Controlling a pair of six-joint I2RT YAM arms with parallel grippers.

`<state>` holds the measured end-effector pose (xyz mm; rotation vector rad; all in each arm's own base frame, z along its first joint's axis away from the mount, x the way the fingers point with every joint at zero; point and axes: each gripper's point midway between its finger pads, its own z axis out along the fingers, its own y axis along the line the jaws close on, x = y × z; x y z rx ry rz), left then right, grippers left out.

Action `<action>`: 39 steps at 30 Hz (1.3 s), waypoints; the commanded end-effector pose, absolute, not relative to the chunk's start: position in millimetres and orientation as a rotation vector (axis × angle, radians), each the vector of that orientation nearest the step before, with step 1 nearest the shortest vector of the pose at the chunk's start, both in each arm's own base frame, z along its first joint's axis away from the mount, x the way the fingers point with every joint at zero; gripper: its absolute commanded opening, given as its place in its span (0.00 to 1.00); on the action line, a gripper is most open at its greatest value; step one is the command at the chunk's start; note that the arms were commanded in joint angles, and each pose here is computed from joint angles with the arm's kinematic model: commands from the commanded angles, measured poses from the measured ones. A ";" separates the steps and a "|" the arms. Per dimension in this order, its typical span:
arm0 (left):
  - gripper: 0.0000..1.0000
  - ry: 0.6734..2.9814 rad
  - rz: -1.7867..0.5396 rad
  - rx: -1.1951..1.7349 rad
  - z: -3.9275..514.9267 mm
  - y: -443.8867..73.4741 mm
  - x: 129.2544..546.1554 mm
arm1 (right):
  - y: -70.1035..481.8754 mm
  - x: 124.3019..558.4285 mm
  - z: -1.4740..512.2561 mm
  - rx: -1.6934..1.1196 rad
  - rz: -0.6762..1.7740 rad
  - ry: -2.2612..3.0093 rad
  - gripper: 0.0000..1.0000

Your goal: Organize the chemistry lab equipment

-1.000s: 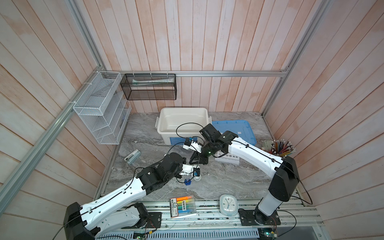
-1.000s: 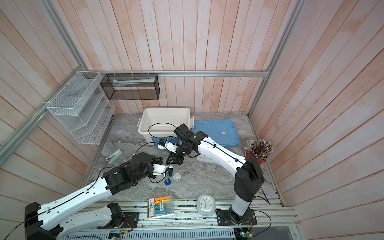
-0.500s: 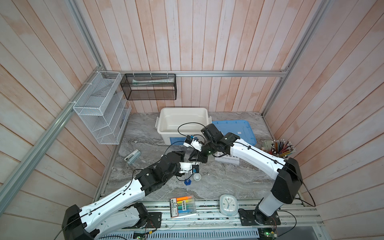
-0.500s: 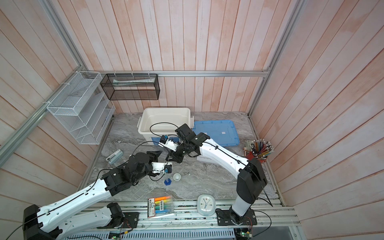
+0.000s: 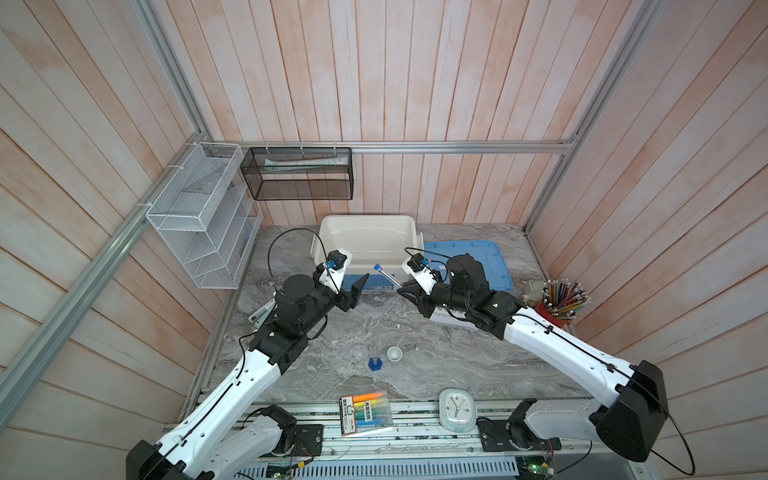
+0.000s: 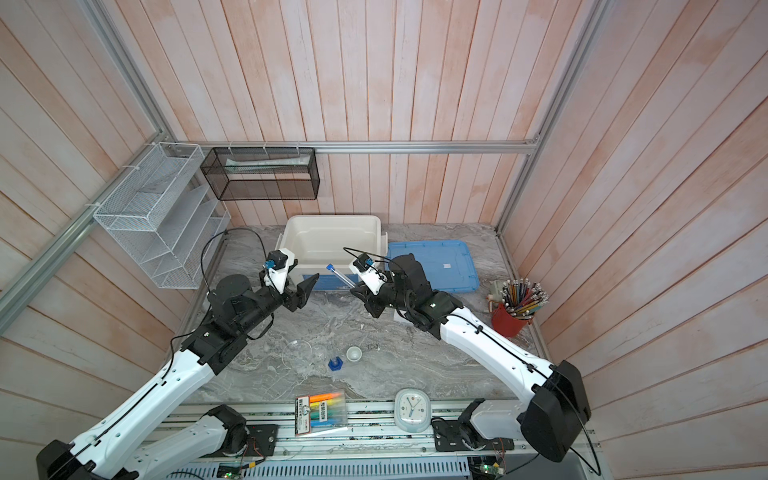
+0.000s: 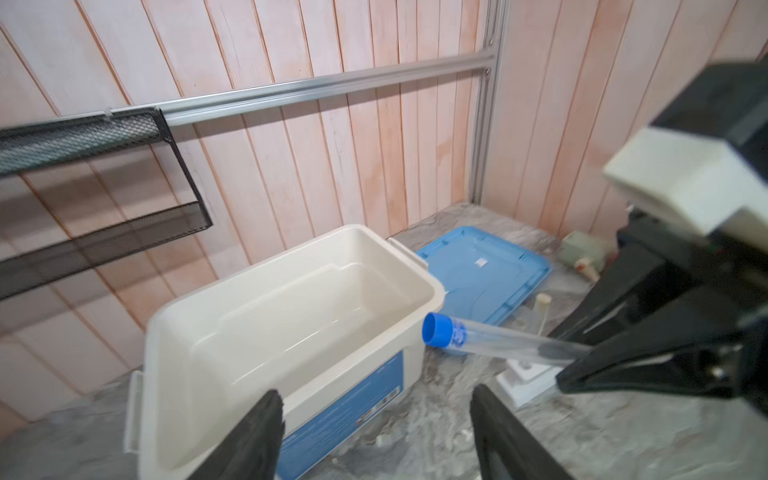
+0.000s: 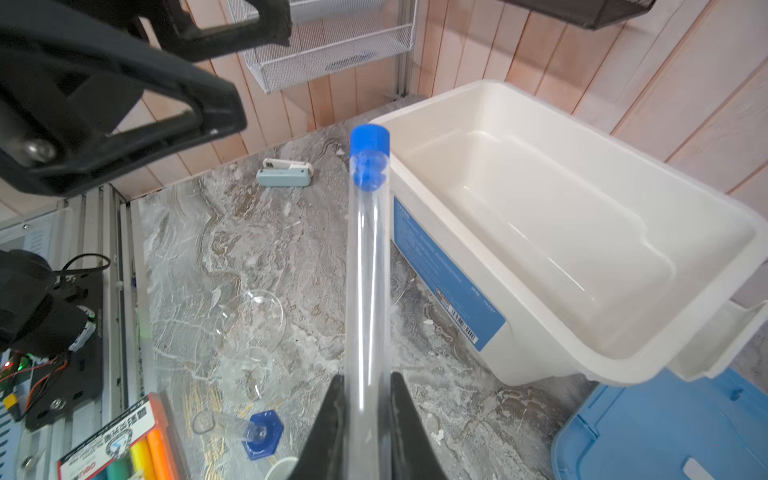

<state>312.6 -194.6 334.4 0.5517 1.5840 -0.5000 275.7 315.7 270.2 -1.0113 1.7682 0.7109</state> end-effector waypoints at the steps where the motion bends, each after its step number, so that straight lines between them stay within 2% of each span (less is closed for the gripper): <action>1: 0.73 1.486 -0.940 0.514 374.8 -219.9 293.7 | 316.6 287.8 295.2 -0.899 0.725 1.662 0.01; 4: 0.73 1.467 -1.096 0.579 382.6 -231.3 285.9 | 321.4 285.8 300.0 -0.890 0.770 1.621 0.01; 8: 0.70 1.508 -1.184 0.609 377.4 -240.0 287.5 | 325.7 281.1 306.7 -0.888 0.824 1.582 0.01; 23: 0.52 1.471 -1.264 0.593 373.0 -249.5 303.0 | 329.3 265.9 309.0 -0.900 0.925 1.537 0.01; 34: 0.52 1.465 -1.264 0.578 370.0 -251.7 307.2 | 329.0 263.3 311.9 -0.891 0.940 1.517 0.01; 39: 0.42 1.433 -1.303 0.599 374.2 -261.7 304.9 | 331.6 263.9 313.2 -0.886 0.959 1.508 0.01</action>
